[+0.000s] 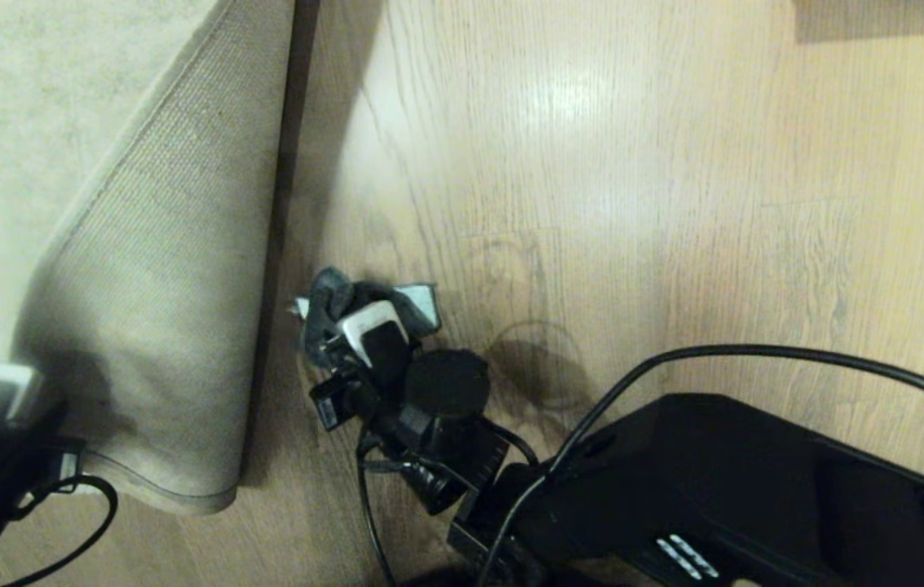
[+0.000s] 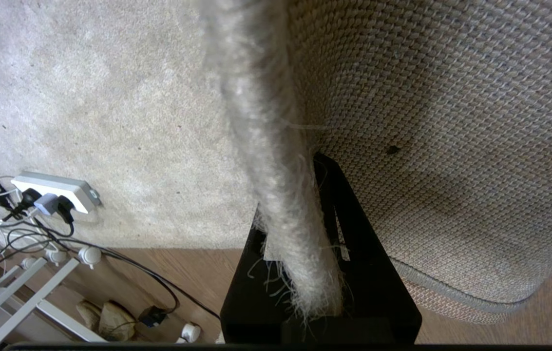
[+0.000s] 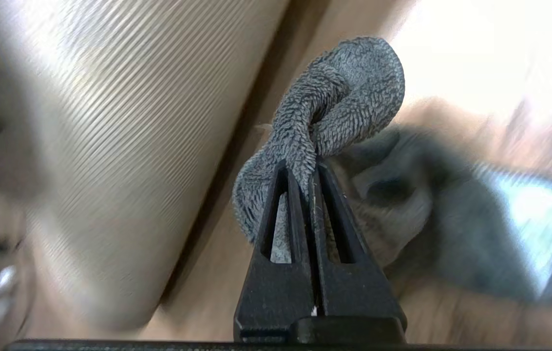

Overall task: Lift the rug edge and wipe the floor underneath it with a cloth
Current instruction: Wipe the floor under the carpet with a rag

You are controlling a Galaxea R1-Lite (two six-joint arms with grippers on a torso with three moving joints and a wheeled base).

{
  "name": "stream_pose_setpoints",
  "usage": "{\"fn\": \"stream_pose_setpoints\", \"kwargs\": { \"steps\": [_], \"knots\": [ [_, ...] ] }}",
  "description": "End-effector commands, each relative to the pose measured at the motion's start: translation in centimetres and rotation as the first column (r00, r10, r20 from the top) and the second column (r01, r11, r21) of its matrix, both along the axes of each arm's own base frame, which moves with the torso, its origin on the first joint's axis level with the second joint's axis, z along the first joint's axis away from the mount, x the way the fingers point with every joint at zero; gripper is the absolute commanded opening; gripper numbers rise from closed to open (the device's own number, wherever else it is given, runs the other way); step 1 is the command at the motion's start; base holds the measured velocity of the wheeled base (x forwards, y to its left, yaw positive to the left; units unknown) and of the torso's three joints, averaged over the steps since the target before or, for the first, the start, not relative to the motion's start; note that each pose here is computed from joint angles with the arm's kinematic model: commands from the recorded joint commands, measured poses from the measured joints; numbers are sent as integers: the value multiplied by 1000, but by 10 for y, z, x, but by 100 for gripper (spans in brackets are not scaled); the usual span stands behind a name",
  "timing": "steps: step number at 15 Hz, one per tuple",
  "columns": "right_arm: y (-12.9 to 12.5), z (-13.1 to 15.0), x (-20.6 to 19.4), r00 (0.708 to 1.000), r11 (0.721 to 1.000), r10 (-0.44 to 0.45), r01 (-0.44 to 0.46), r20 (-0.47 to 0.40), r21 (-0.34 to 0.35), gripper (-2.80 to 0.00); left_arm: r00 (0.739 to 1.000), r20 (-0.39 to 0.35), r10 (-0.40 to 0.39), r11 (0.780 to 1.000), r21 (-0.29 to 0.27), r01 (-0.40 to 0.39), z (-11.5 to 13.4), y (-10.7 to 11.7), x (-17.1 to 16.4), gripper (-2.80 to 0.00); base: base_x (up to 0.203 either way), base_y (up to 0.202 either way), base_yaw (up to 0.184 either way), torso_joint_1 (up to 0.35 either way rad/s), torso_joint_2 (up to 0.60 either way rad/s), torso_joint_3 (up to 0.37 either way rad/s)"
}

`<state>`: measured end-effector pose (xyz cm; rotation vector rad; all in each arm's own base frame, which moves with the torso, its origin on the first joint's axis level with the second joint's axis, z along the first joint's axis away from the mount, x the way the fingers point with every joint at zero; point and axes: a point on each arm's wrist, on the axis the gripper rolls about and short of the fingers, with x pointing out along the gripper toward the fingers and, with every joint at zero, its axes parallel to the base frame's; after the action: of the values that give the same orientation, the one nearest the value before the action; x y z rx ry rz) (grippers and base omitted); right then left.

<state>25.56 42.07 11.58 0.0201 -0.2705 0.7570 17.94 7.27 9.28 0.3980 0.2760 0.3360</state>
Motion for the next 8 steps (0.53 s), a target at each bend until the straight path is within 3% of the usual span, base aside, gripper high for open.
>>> {"fn": "stream_pose_setpoints", "kwargs": {
  "steps": [1,3,8],
  "knots": [
    [1,1,29,998,997,-49,47,35,54,-280,1000,29,0,1000,14,-1,3,0,1,-280,0,0,0,0,0,0],
    [-10,23,48,993,991,-97,90,64,97,-280,1000,30,-4,1000,15,4,3,0,1,-280,0,0,0,0,0,0],
    [-36,85,48,980,979,-148,126,133,163,-280,1000,30,-6,1000,16,6,3,-1,1,-280,0,0,0,0,0,0]
  ]
}}
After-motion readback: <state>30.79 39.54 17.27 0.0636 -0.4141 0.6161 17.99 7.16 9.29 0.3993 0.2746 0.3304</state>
